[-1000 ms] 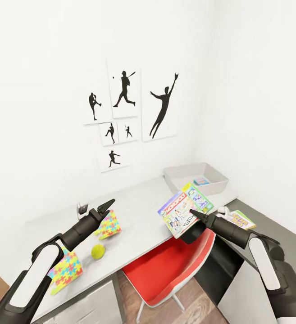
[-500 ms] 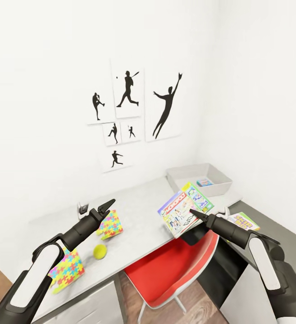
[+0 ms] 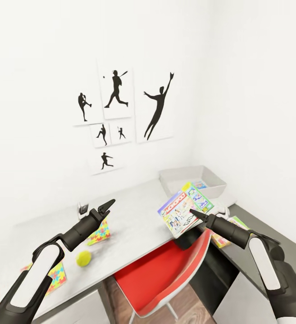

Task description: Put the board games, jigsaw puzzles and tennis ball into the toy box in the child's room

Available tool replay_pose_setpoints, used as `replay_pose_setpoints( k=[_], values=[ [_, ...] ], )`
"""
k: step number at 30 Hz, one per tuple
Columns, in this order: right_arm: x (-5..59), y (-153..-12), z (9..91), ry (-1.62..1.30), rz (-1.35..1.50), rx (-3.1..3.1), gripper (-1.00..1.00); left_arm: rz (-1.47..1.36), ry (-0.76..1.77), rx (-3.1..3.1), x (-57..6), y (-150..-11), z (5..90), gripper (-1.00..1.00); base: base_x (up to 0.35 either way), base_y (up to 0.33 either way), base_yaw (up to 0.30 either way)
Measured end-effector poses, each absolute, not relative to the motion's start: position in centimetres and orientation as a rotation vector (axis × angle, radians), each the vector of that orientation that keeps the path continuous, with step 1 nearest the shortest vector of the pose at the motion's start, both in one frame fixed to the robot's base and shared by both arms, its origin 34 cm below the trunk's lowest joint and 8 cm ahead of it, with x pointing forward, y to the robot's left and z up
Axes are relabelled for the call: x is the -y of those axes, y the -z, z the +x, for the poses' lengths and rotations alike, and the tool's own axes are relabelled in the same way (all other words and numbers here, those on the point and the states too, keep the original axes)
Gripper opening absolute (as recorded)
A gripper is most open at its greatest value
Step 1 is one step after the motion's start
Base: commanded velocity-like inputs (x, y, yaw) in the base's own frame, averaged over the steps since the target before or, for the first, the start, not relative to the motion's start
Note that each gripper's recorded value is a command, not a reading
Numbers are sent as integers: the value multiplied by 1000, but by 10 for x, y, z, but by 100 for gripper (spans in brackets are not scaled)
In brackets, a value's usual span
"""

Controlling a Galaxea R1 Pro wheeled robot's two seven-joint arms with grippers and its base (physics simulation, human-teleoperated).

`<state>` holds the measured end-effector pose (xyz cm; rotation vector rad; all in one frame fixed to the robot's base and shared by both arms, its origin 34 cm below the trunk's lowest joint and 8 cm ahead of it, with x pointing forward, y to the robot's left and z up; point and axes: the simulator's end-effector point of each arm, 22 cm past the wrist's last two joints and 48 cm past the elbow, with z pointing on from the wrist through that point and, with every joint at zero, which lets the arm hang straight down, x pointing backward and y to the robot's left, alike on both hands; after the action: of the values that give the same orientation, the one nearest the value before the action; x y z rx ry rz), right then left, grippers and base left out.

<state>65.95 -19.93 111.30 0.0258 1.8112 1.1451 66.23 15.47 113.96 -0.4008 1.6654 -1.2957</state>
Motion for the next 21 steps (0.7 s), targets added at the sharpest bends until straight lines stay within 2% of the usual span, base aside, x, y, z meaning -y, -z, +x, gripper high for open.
replay_pose_setpoints(
  k=[15, 21],
  values=[
    [199, -1113, 660, -1141, 24, -1812, -100, -399, 1287, -1671, -155, -1138, 663, 100, 163, -274, 0],
    [199, -1113, 660, -1145, 25, -1809, -100, -397, 1283, -1673, -155, -1137, 663, 100, 110, -144, 94]
  ],
)
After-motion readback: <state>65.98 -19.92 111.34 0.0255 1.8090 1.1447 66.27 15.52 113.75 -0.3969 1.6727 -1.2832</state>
